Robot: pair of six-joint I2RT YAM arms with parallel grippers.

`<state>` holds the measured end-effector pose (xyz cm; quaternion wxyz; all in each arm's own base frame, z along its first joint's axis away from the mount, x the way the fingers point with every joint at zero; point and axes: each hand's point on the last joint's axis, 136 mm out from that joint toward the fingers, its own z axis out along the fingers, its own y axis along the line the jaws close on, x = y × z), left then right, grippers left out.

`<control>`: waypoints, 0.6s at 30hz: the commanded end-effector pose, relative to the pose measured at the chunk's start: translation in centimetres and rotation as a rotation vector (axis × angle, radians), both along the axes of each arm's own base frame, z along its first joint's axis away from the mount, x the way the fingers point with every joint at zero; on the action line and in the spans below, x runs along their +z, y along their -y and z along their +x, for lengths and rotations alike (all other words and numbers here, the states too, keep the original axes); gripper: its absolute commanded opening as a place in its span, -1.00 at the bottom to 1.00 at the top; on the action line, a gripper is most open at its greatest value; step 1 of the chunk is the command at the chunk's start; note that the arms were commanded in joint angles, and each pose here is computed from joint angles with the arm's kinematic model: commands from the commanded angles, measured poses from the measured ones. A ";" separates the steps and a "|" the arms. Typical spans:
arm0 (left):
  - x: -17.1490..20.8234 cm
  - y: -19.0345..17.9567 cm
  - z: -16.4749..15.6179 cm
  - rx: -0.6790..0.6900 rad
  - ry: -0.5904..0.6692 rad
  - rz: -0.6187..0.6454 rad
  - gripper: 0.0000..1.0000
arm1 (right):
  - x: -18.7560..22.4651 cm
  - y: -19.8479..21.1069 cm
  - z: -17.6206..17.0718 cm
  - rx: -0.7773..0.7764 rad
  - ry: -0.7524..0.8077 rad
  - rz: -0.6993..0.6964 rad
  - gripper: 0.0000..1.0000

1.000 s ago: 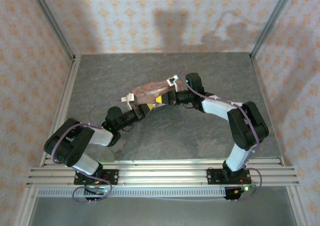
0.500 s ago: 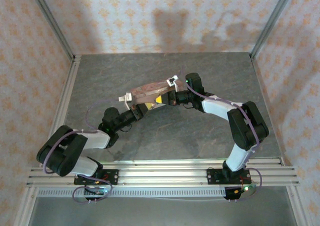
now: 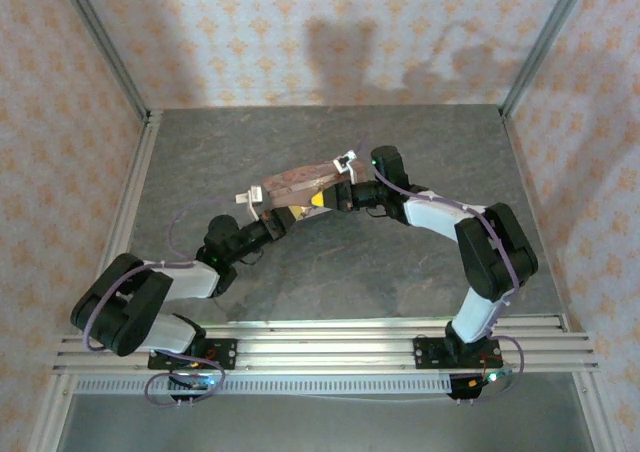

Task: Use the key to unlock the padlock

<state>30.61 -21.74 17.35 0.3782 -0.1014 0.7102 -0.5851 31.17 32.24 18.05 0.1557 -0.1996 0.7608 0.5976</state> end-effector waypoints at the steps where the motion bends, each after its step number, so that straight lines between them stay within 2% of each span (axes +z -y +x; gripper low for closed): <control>1: 0.7 -0.3 0.3 0.027 0.027 -0.045 -1.00 | 2.9 -0.2 -0.6 0.033 0.081 0.052 -1.00; 18: 1.1 -0.6 0.6 0.047 0.024 -0.083 -1.00 | 3.0 -0.2 -0.5 0.030 0.079 0.058 -1.00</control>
